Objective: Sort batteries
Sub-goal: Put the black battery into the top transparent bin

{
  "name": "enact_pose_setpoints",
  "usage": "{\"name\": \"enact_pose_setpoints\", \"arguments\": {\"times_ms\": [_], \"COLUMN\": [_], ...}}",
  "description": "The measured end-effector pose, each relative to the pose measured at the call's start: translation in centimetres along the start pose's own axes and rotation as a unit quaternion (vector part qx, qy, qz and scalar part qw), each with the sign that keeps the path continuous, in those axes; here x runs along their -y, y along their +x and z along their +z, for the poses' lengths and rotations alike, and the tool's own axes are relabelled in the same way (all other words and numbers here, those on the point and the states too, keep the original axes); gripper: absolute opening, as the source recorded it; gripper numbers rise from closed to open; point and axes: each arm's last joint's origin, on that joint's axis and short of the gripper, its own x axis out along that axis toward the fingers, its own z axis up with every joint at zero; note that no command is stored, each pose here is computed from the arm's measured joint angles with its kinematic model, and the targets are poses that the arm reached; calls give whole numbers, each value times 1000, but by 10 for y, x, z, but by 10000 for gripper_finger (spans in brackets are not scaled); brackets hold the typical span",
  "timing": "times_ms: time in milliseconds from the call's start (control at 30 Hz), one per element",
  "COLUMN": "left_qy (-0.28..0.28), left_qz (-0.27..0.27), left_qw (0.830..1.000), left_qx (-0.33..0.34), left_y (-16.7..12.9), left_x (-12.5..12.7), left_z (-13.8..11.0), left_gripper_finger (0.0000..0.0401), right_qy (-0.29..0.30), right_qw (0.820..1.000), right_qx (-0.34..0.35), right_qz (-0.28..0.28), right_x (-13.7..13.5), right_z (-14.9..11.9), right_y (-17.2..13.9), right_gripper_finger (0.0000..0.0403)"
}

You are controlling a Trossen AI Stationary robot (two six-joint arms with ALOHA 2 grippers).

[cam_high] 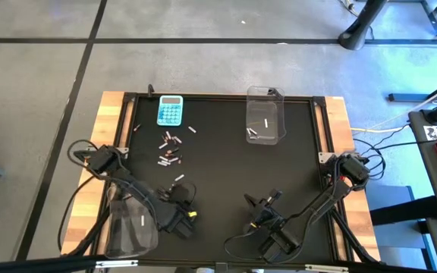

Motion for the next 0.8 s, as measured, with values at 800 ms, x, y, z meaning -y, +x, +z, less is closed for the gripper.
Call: {"name": "enact_pose_setpoints", "arguments": {"times_ms": [800], "left_qy": [180], "left_qz": [-142], "left_qw": [970], "left_qx": [-80], "left_y": [-24], "left_x": [11], "left_z": [-7], "left_gripper_finger": [193], "right_qy": [0], "right_qw": [1000], "right_qx": [0], "right_qz": [0], "right_x": [0], "right_z": [0], "right_y": [0], "right_gripper_finger": [3]}}
